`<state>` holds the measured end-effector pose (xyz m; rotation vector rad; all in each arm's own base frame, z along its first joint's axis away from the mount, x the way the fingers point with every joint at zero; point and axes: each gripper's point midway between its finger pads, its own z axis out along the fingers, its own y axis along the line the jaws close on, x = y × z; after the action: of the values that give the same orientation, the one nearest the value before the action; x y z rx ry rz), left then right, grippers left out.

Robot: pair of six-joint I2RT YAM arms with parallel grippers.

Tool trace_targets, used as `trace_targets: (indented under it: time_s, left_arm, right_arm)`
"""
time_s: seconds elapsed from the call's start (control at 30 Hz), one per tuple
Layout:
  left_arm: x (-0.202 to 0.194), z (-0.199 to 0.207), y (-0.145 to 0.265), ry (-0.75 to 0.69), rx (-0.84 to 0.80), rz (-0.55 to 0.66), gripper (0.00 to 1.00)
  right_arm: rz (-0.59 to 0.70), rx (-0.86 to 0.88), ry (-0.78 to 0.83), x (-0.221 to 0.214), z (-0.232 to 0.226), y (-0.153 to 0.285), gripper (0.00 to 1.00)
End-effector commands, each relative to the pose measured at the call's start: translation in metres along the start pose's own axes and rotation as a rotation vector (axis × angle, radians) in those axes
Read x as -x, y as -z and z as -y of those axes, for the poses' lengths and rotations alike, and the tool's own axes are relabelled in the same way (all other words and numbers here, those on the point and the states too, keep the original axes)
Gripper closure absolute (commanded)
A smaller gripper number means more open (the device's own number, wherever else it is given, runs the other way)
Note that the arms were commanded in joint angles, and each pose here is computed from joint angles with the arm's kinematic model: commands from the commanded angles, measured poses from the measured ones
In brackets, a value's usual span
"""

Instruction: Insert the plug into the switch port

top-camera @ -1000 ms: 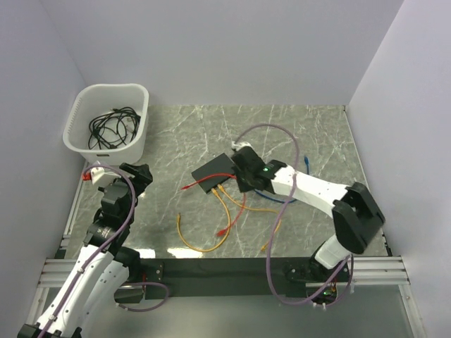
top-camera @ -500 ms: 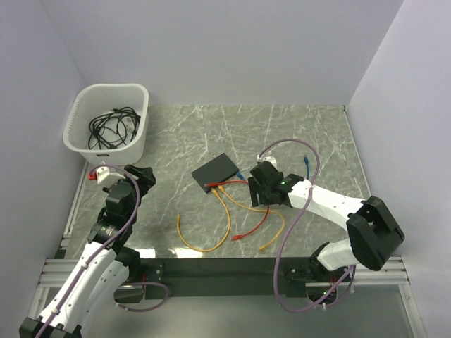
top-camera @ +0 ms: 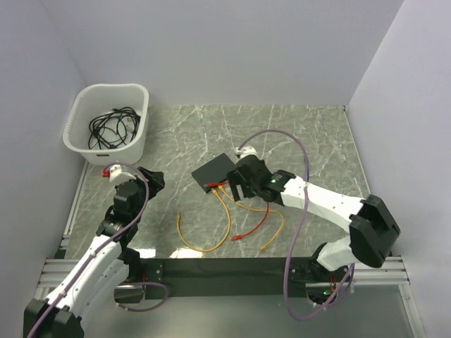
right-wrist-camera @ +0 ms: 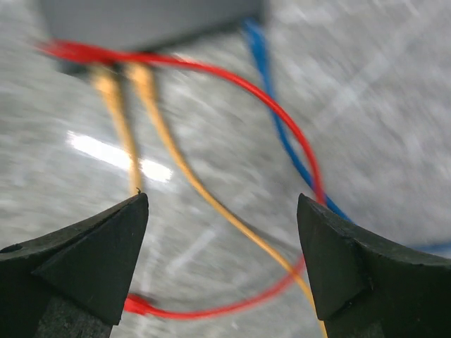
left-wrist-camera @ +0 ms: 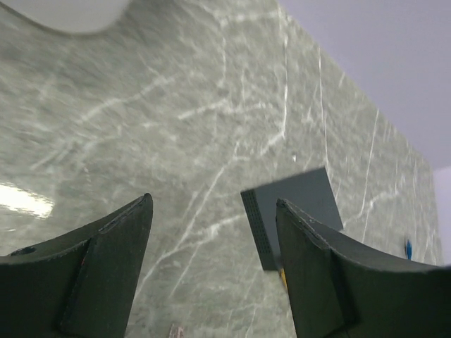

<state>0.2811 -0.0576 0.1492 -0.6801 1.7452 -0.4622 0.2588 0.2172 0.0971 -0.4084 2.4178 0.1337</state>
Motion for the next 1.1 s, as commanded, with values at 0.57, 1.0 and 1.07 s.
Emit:
trace_targets:
  time_s: [0.57, 1.0, 1.07]
  left_arm:
    - [-0.011, 0.015, -0.013, -0.09, -0.09, -0.036, 0.24]
    - [-0.01, 0.011, -0.011, -0.099, -0.074, -0.027, 0.25]
    - [-0.009, 0.01, -0.011, -0.098, -0.073, -0.024, 0.24]
  right_arm:
    - [0.186, 0.213, 0.208, 0.064, -0.097, -0.064, 0.18]
    - [0.211, 0.152, 0.287, 0.066, -0.1, -0.086, 0.47]
    - [0.221, 0.158, 0.288, 0.068, -0.102, -0.084, 0.47]
